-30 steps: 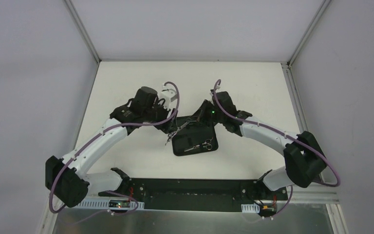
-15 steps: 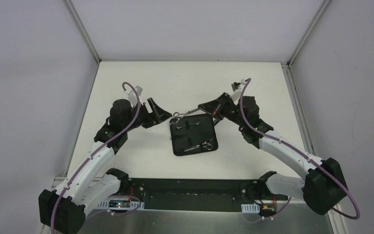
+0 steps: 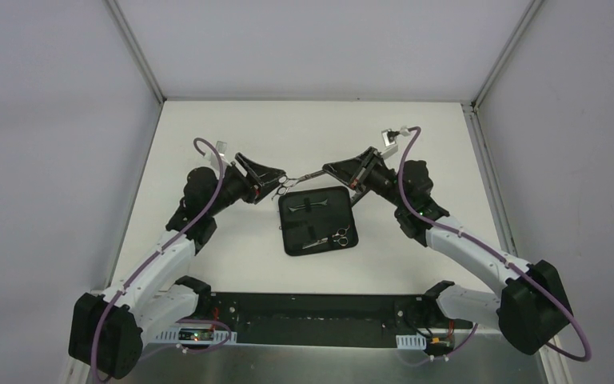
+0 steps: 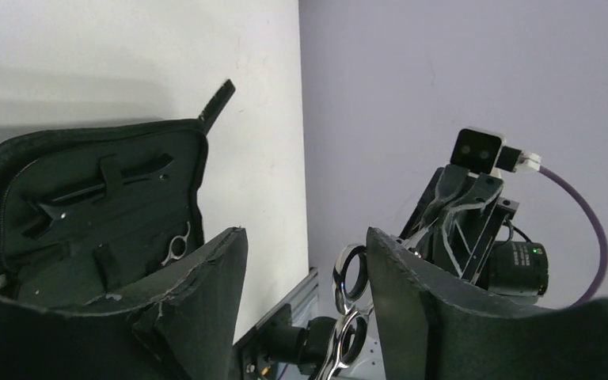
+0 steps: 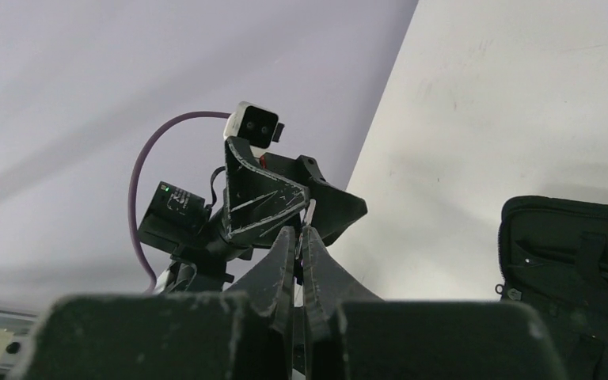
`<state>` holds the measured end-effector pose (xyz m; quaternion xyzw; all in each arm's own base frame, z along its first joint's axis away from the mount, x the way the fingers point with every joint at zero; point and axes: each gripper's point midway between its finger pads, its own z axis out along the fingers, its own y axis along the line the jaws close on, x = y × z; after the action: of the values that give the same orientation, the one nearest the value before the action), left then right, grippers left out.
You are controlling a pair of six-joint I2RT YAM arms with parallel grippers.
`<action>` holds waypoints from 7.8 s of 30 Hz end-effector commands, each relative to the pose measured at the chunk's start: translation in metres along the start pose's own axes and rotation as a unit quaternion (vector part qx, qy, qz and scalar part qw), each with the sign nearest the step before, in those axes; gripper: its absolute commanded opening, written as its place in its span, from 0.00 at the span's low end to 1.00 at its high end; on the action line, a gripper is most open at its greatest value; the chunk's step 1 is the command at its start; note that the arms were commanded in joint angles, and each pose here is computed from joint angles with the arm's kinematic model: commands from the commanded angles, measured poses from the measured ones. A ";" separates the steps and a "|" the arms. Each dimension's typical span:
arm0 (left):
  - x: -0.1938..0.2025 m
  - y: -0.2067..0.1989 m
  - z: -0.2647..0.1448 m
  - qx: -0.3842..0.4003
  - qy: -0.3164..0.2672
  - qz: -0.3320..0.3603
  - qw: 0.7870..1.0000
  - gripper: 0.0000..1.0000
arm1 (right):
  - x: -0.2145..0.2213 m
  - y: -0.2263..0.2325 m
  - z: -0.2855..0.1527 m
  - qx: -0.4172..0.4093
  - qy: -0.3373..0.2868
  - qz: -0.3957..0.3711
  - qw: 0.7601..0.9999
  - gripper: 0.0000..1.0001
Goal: Sort the hair-cutting tools
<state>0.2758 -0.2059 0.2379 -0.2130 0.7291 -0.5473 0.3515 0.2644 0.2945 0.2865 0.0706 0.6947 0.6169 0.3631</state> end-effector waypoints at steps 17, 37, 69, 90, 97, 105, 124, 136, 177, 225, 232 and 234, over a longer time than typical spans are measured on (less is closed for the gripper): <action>-0.011 -0.038 0.007 0.085 -0.005 -0.071 0.994 0.43 | -0.024 0.020 0.007 -0.064 -0.042 0.011 0.997 0.00; -0.018 -0.026 0.003 0.057 -0.037 -0.005 0.998 0.00 | -0.021 -0.020 0.008 -0.009 -0.012 0.039 0.999 0.46; 0.039 0.138 -0.057 -0.098 -0.052 0.022 0.994 0.00 | 0.058 -0.219 -0.101 0.501 0.171 0.026 0.848 0.42; 0.046 0.156 -0.047 -0.105 -0.035 0.011 0.994 0.00 | 0.083 -0.247 -0.091 0.507 0.208 0.061 0.835 0.00; 0.053 0.155 -0.046 -0.105 -0.030 0.009 0.994 0.00 | 0.085 -0.247 -0.085 0.501 0.194 0.081 0.839 0.00; 0.065 0.155 -0.038 -0.110 -0.019 0.014 0.994 0.00 | 0.088 -0.247 -0.081 0.496 0.188 0.099 0.842 0.00; 0.086 0.193 -0.042 -0.202 0.005 -0.032 0.979 0.41 | 0.093 -0.249 -0.077 0.489 0.175 0.126 0.845 0.00; 0.073 0.202 -0.063 -0.301 0.004 0.022 0.953 0.80 | 0.095 -0.250 -0.080 0.487 0.177 0.123 0.846 0.00; 0.107 0.136 0.050 -0.327 0.160 0.158 0.918 0.84 | 0.102 -0.239 -0.072 0.488 0.193 0.071 0.848 0.00; 0.100 0.131 0.025 -0.365 0.162 0.226 0.889 0.79 | 0.112 -0.246 -0.071 0.501 0.199 0.073 0.839 0.00; 0.112 0.132 0.044 -0.360 0.199 0.235 0.881 0.63 | 0.115 -0.246 -0.069 0.498 0.201 0.080 0.840 0.00; 0.115 0.134 0.049 -0.361 0.207 0.236 0.878 0.61 | 0.116 -0.245 -0.068 0.497 0.202 0.079 0.840 0.00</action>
<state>0.2305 -0.2292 0.0459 -0.0469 0.9731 -0.0968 0.2036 0.2372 0.2350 0.0222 0.1708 0.9561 0.2114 0.1099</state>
